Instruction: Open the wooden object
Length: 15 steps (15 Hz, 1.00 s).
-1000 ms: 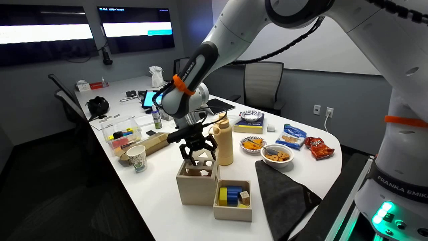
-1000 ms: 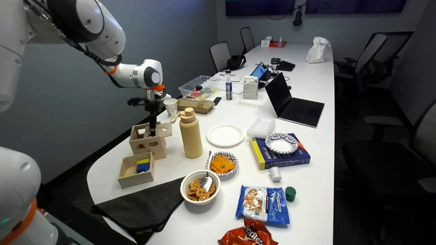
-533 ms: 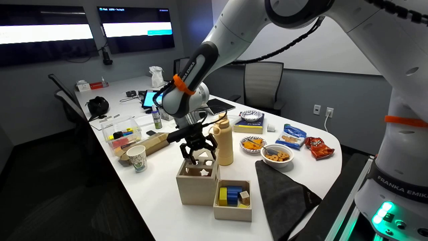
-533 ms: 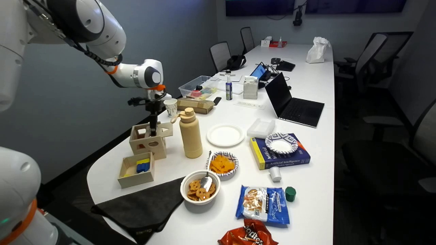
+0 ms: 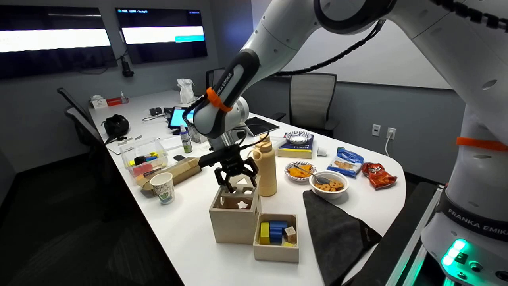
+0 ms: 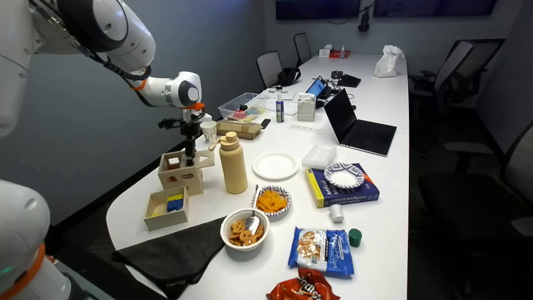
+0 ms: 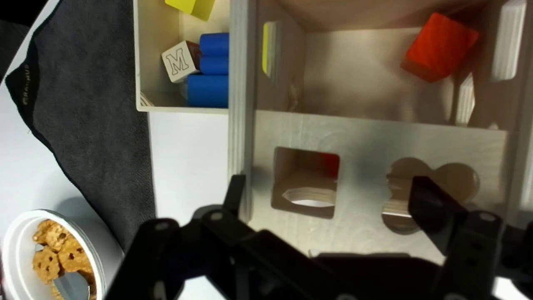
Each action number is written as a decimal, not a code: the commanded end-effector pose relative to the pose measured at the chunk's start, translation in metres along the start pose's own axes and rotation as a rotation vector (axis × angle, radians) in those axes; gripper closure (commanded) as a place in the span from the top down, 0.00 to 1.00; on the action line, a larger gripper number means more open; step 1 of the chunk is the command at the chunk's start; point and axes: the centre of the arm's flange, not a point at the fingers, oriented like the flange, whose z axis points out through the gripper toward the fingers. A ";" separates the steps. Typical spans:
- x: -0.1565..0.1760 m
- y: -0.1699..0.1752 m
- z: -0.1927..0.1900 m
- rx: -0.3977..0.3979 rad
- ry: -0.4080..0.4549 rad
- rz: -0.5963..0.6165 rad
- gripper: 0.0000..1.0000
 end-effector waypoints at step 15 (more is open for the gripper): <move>0.006 0.001 -0.008 0.006 0.024 0.040 1.00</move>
